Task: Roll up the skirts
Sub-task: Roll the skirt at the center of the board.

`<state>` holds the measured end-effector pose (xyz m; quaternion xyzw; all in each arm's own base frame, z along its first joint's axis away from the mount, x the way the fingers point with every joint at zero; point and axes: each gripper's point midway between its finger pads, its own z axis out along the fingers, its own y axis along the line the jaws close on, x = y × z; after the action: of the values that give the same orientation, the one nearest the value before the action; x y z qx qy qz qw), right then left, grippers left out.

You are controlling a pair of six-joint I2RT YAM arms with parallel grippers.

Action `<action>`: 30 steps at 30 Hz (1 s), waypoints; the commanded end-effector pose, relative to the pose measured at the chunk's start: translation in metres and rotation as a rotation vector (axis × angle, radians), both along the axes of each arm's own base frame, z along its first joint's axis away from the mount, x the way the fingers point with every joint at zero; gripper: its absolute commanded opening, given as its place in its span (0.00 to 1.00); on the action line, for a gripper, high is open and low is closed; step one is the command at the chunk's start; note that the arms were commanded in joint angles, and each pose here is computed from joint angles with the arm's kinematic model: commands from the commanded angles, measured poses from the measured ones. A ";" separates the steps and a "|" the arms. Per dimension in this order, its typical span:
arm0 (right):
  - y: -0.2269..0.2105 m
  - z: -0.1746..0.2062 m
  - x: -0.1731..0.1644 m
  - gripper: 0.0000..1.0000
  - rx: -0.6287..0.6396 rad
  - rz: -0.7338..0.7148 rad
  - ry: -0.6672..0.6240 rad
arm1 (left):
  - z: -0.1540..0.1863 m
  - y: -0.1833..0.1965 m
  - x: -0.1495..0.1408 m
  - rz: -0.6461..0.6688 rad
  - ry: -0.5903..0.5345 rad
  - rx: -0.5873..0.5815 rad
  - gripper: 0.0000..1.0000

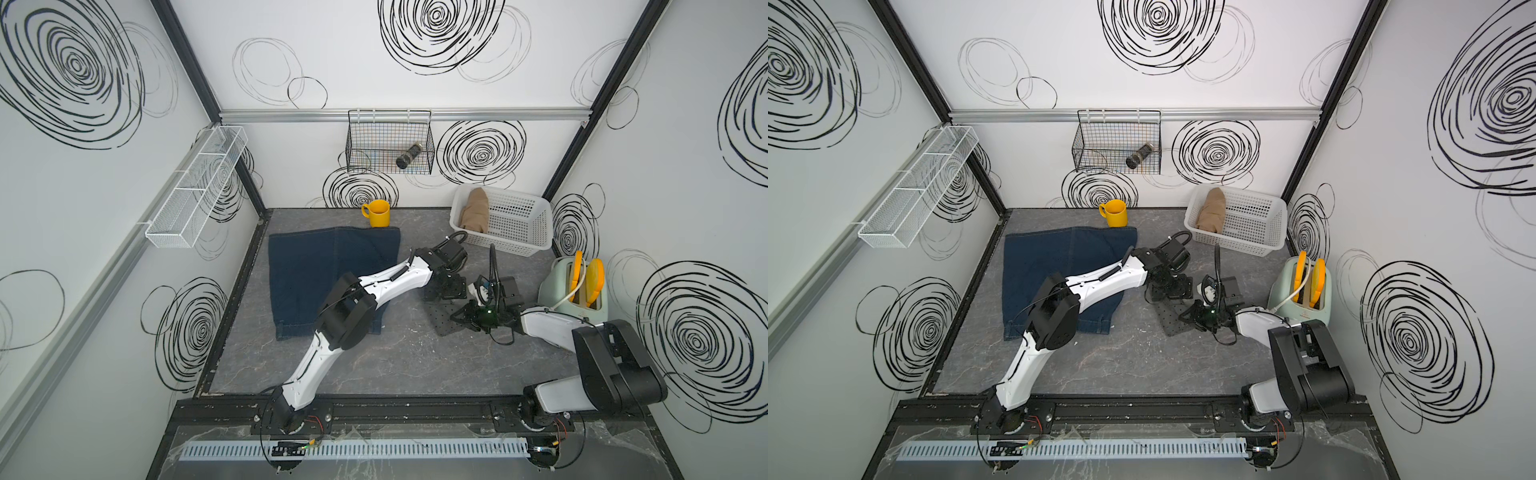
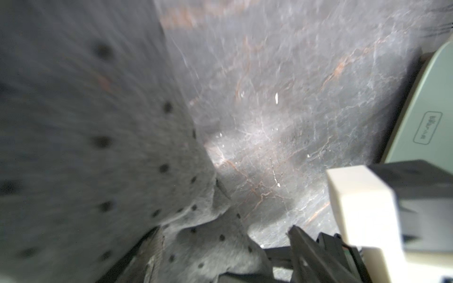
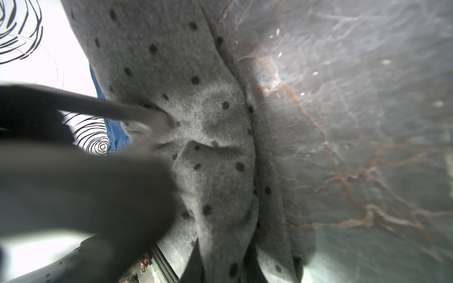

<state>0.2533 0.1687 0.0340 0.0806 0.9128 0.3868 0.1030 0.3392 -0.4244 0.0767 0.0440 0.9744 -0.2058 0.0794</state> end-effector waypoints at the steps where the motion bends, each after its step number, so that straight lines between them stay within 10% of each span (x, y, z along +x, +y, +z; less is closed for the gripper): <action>1: -0.017 -0.031 -0.015 0.03 -0.096 -0.016 0.092 | 0.023 0.045 0.026 -0.032 -0.117 0.149 0.80; 9: -0.016 -0.034 -0.018 0.03 -0.095 0.004 0.121 | -0.008 0.071 0.053 -0.082 -0.138 0.228 0.34; 23: -0.023 -0.040 -0.023 0.23 -0.150 0.000 0.158 | -0.062 0.076 0.090 0.077 -0.127 0.302 0.41; 30: -0.026 -0.044 -0.023 0.18 -0.173 -0.005 0.172 | 0.012 0.050 0.097 -0.015 -0.191 0.095 0.81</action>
<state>0.2547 0.1687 0.0296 0.0743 0.9158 0.3869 0.0776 0.4290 -0.3705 0.0466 0.0642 0.9811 -0.1079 0.1470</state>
